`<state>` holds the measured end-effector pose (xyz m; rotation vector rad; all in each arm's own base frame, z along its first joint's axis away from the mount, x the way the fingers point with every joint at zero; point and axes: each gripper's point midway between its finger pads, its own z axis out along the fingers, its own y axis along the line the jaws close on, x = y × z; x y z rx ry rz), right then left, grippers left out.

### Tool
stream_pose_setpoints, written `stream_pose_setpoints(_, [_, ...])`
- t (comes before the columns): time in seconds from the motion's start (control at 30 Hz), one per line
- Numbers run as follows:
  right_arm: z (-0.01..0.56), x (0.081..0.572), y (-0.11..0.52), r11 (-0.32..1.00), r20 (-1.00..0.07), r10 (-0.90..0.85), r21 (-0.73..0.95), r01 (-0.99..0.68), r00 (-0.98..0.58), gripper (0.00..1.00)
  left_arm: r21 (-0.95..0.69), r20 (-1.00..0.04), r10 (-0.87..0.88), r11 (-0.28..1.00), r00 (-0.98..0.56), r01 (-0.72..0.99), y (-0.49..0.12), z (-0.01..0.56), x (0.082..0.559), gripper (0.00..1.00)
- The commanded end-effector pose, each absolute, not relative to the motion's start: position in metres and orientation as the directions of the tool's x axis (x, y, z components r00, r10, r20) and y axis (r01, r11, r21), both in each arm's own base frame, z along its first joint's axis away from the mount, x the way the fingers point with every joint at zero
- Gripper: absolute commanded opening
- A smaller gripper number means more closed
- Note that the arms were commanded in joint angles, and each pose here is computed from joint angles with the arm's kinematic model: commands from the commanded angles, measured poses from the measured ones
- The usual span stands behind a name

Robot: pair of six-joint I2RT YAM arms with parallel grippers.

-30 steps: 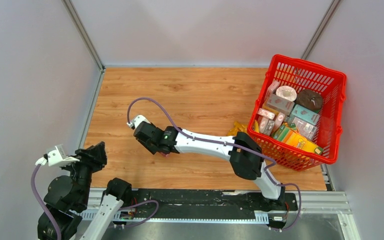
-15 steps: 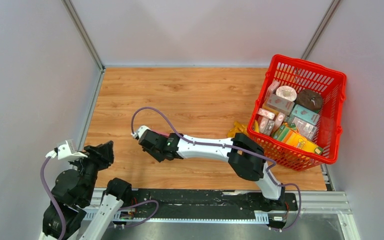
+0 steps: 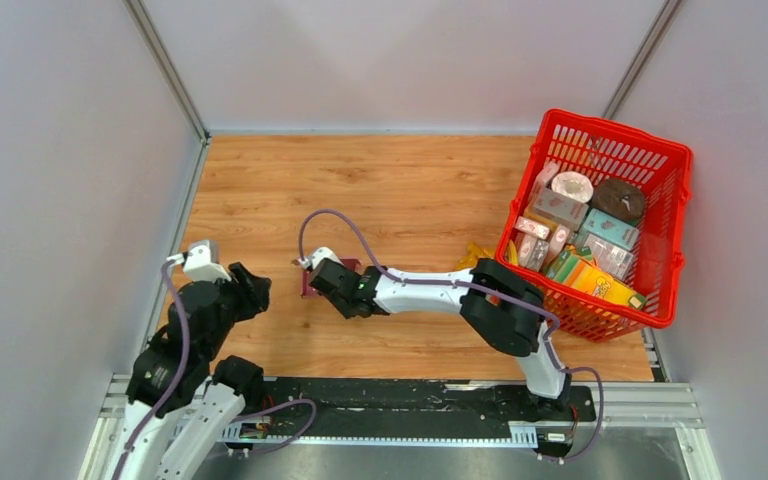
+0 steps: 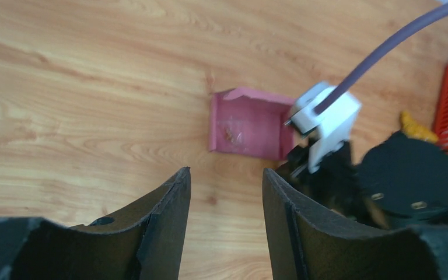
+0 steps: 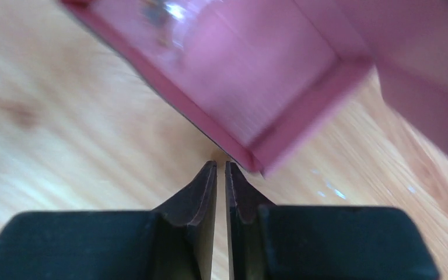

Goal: Fold the paper box

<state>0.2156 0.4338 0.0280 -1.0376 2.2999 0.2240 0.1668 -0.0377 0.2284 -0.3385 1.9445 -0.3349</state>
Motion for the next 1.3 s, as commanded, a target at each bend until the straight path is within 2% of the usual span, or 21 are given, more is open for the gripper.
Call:
stream_pose_setpoints(0.0, [0.059,0.234,0.402,0.755,-0.643,-0.551,-0.112,-0.647,-0.532,0.16,-0.434,-0.804,-0.414,0.899,-0.427,-0.055,-0.059,0.201,0.185,0.57])
stream_pose_setpoints(0.1, [0.065,0.236,0.380,0.774,-0.648,-0.525,-0.092,-0.627,-0.553,0.18,-0.410,-0.784,-0.396,0.909,-0.478,-0.080,-0.065,0.174,0.198,0.57])
stream_pose_setpoints(0.2, [0.077,0.237,0.364,0.768,-0.662,-0.470,0.020,-0.640,-0.584,0.22,-0.378,-0.761,-0.363,0.922,-0.537,-0.088,-0.071,0.154,0.207,0.56])
stream_pose_setpoints(0.23, [0.090,0.239,0.362,0.754,-0.684,-0.446,0.060,-0.654,-0.577,0.31,-0.351,-0.759,-0.338,0.932,-0.557,-0.087,-0.072,0.145,0.211,0.56])
stream_pose_setpoints(0.3, [0.094,0.242,0.357,0.721,-0.684,-0.440,0.117,-0.683,-0.582,0.38,-0.326,-0.780,-0.318,0.942,-0.539,-0.083,-0.071,0.144,0.221,0.58])
stream_pose_setpoints(0.33, [0.102,0.243,0.358,0.703,-0.699,-0.434,0.131,-0.699,-0.568,0.46,-0.289,-0.783,-0.282,0.954,-0.555,-0.077,-0.070,0.140,0.225,0.60])
stream_pose_setpoints(0.43, [0.111,0.250,0.368,0.631,-0.735,-0.450,0.141,-0.763,-0.508,0.56,-0.184,-0.793,-0.205,0.978,-0.573,-0.095,-0.061,0.141,0.239,0.61])
stream_pose_setpoints(0.53, [0.109,0.264,0.385,0.583,-0.763,-0.479,0.093,-0.807,-0.434,0.59,-0.080,-0.782,-0.139,0.989,-0.607,-0.123,-0.052,0.133,0.251,0.63])
stream_pose_setpoints(0.63, [0.105,0.279,0.401,0.571,-0.785,-0.476,0.068,-0.818,-0.397,0.59,-0.052,-0.764,-0.112,0.992,-0.635,-0.113,-0.057,0.116,0.262,0.59])
stream_pose_setpoints(0.8, [0.114,0.297,0.421,0.561,-0.846,-0.428,0.028,-0.828,-0.319,0.55,-0.092,-0.796,-0.100,0.995,-0.597,-0.043,-0.075,0.100,0.286,0.59])
stream_pose_setpoints(0.93, [0.121,0.315,0.414,0.630,-0.867,-0.401,-0.027,-0.776,-0.295,0.43,-0.085,-0.842,-0.081,0.996,-0.533,-0.018,-0.076,0.087,0.297,0.70])
stream_pose_setpoints(1.1, [0.121,0.315,0.414,0.631,-0.872,-0.394,-0.026,-0.776,-0.291,0.36,-0.092,-0.869,-0.076,0.996,-0.490,0.008,-0.083,0.101,0.310,0.72])
stream_pose_setpoints(1.2, [0.118,0.316,0.414,0.629,-0.870,-0.398,-0.030,-0.777,-0.290,0.27,-0.067,-0.863,-0.034,0.997,-0.504,0.047,-0.087,0.101,0.315,0.72])
stream_pose_setpoints(1.23, [0.118,0.316,0.414,0.629,-0.869,-0.401,-0.033,-0.777,-0.288,0.19,-0.063,-0.863,-0.024,0.996,-0.505,0.059,-0.090,0.102,0.317,0.70])
stream_pose_setpoints(1.27, [0.115,0.317,0.414,0.631,-0.866,-0.407,-0.037,-0.775,-0.290,0.15,-0.064,-0.859,-0.019,0.995,-0.512,0.071,-0.091,0.102,0.316,0.68])
